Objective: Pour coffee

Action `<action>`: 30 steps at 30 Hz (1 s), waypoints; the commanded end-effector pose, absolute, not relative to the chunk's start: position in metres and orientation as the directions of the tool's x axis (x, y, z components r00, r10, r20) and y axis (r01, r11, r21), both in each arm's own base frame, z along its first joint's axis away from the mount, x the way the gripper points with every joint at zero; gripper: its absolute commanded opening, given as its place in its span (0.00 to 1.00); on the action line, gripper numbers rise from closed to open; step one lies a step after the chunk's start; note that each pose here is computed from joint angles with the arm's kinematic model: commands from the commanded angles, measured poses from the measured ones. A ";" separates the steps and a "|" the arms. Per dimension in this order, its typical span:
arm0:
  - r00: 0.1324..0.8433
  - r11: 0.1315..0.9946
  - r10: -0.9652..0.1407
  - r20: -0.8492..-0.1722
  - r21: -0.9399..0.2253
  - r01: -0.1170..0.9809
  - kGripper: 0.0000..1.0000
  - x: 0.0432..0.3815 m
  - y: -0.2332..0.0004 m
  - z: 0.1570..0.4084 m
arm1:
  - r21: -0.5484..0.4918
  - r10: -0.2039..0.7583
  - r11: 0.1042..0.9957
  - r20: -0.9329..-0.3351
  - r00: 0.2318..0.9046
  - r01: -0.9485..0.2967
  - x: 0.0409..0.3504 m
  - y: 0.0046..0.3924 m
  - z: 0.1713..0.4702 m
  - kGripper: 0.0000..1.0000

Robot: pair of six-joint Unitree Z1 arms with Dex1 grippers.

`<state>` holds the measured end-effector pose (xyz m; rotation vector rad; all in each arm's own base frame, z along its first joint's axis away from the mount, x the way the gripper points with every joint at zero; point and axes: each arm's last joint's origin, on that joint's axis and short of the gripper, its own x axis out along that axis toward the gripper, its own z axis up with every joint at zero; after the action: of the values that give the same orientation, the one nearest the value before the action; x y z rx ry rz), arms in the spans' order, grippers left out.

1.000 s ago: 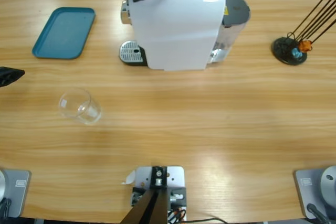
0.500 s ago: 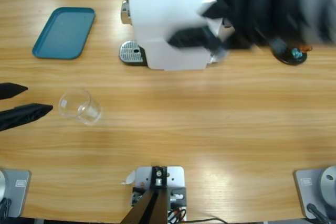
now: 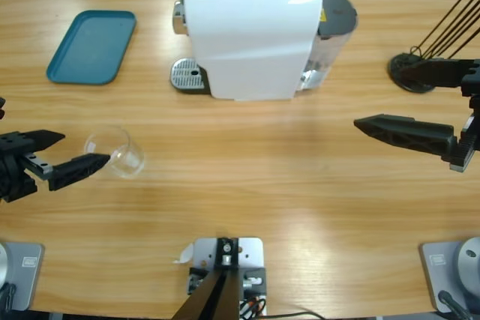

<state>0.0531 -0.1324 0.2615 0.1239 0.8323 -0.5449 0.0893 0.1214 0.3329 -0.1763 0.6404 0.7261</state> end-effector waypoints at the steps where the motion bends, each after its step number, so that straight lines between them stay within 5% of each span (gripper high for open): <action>1: 0.563 0.880 -0.348 -0.750 -0.055 0.472 1.00 0.055 -0.142 0.236 | 0.069 0.538 0.767 -0.613 0.579 -0.638 0.087 0.117 0.331 1.00; 20: 0.551 0.871 -0.354 -0.756 -0.052 0.488 1.00 0.053 -0.150 0.199 | 0.064 0.526 0.760 -0.644 0.555 -0.647 0.096 0.133 0.328 1.00; 25: 0.582 0.892 -0.312 -0.751 -0.020 0.452 0.84 0.054 -0.146 0.193 | 0.071 0.530 0.757 -0.648 0.547 -0.650 0.098 0.136 0.329 1.00; 30: 0.601 0.905 -0.293 -0.744 -0.012 0.425 0.80 0.056 -0.149 0.186 | 0.077 0.535 0.751 -0.652 0.537 -0.656 0.100 0.141 0.334 1.00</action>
<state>0.0557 -0.1497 0.2030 0.1438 0.8232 -0.4706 0.0958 0.1297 0.3328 -0.1754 0.6650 0.6957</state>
